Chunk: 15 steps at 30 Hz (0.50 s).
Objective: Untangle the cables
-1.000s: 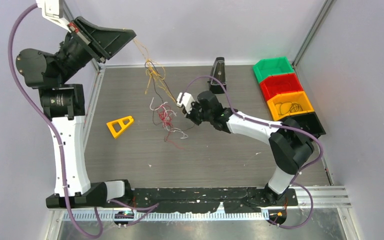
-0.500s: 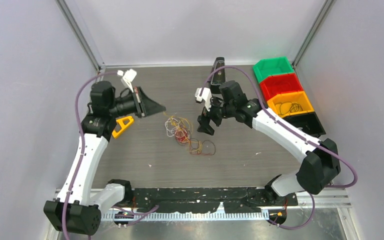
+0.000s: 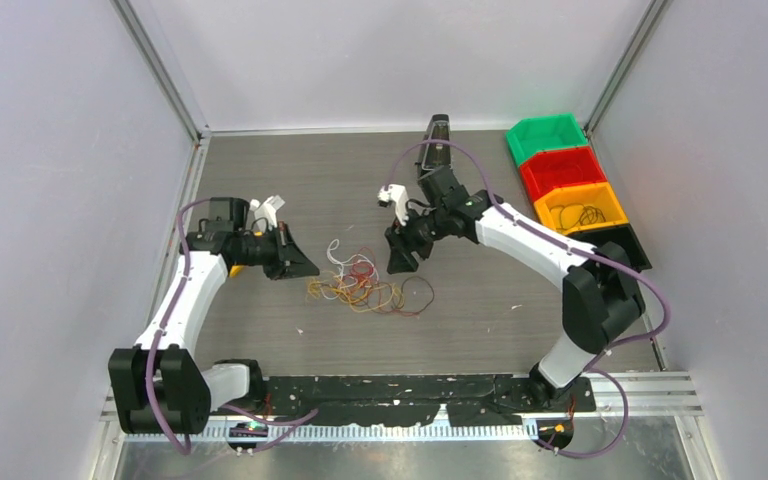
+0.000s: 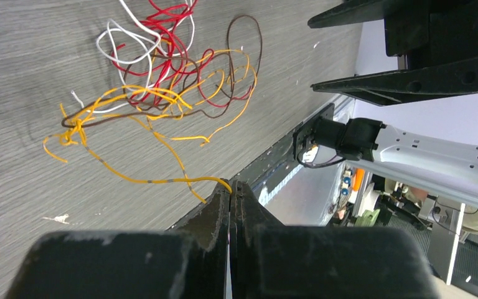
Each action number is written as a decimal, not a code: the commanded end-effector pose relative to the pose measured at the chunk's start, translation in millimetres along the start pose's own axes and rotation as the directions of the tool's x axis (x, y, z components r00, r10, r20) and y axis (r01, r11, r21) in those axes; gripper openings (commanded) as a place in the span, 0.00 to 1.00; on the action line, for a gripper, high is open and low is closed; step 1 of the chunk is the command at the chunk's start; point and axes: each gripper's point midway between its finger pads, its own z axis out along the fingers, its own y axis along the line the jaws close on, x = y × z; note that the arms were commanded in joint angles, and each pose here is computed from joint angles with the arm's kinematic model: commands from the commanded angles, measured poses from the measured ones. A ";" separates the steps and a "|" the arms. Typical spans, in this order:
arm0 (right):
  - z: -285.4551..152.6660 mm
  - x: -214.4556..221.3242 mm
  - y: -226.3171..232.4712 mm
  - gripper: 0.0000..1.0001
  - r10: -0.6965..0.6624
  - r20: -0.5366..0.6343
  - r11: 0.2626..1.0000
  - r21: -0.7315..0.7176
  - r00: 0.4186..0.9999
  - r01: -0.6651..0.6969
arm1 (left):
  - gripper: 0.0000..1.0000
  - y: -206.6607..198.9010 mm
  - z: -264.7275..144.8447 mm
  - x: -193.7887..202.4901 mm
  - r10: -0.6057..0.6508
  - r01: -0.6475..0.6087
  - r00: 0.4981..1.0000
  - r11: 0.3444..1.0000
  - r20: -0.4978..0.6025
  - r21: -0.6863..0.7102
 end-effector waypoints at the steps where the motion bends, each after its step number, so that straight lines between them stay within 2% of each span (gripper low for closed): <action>1: 16.8 -38.5 15.4 0.62 -0.060 0.065 0.998 -0.029 0.996 0.062 | 0.00 -5.3 -5.3 -5.5 0.052 -0.052 0.999 0.999 -0.004 0.002; 6: 48.7 -37.2 21.6 0.62 -0.224 0.027 0.974 0.021 0.974 0.224 | 0.00 -3.4 -5.2 -1.8 0.046 -0.046 0.999 0.999 -0.011 -0.003; 11: 72.9 -32.8 15.9 0.64 -0.316 -0.008 0.948 0.018 0.949 0.316 | 0.00 -1.7 -6.1 -0.5 0.050 -0.050 0.999 0.999 -0.008 -0.014; 15: 89.3 -27.1 17.9 0.59 -0.402 -0.026 0.916 0.000 0.915 0.402 | 0.00 -0.6 -5.7 -0.4 0.047 -0.047 0.999 0.999 -0.009 -0.018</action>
